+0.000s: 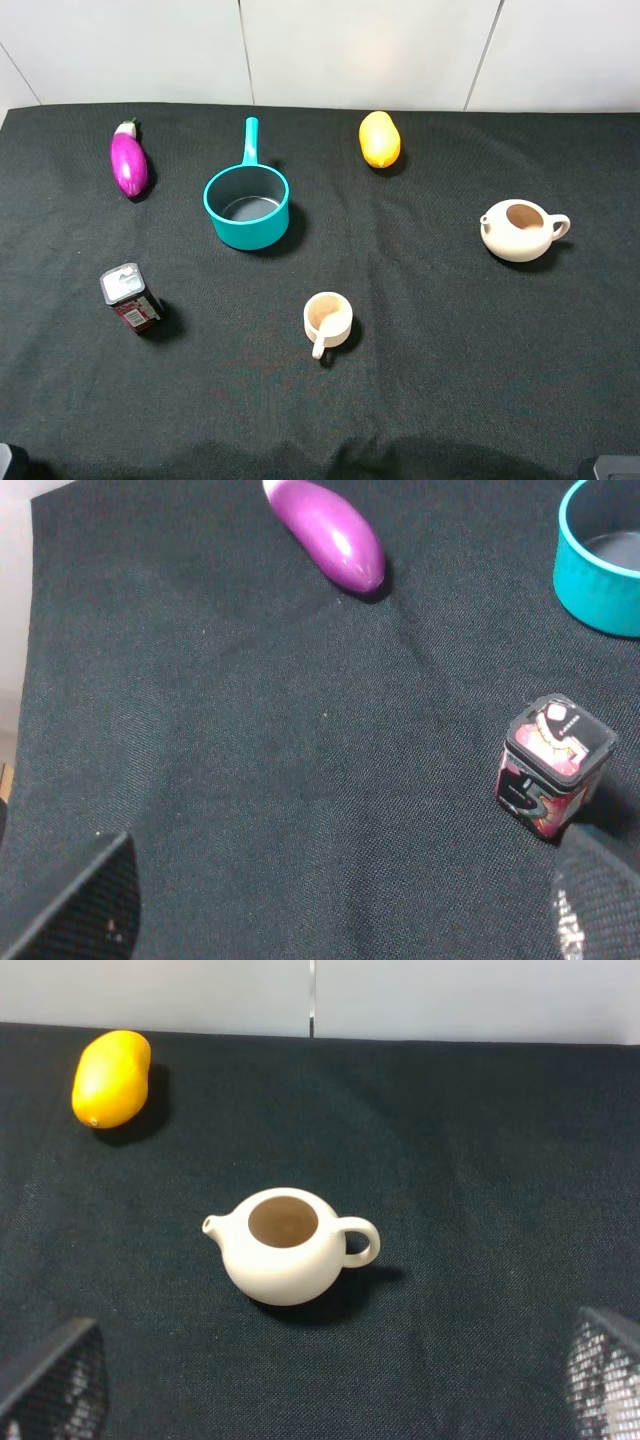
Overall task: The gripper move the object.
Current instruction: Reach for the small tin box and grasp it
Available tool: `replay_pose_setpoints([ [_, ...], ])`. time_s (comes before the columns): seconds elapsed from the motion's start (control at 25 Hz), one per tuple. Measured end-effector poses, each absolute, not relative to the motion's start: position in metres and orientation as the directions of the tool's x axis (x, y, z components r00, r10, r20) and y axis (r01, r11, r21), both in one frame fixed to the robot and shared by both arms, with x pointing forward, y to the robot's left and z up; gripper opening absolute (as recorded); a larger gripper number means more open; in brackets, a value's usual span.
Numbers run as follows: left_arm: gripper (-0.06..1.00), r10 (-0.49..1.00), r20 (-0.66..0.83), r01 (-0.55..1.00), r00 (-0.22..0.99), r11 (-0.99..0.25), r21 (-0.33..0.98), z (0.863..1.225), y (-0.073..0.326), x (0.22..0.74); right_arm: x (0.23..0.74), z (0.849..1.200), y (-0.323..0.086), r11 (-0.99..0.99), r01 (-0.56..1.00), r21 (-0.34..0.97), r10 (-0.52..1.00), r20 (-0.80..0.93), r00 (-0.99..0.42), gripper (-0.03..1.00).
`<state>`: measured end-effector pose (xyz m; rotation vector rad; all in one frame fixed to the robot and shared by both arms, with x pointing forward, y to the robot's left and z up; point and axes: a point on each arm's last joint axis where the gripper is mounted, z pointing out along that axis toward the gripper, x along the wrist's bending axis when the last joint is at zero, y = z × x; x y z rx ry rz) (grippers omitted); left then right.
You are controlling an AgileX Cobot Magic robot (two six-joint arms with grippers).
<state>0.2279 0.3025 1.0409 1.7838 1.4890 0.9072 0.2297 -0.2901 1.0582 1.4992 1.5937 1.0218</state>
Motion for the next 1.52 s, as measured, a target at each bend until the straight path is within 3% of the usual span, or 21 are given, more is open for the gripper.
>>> replay_pose_setpoints([
  [0.28,0.88,0.986,0.106,0.596,0.129,-0.163,0.786,1.061,0.302,0.241,0.230,1.058,-0.290,0.014,0.435,0.900,0.997,0.020,-0.074,0.69],
  [0.8,0.88,0.963,0.080,0.706,0.257,-0.243,0.665,1.097,0.291,0.293,0.230,1.058,-0.290,0.014,0.435,0.900,0.997,0.020,-0.074,0.69],
  [1.52,0.86,0.926,-0.031,0.846,0.377,-0.330,0.419,1.072,0.274,0.355,0.230,1.058,-0.290,0.014,0.435,0.900,0.997,0.020,-0.074,0.69],
])
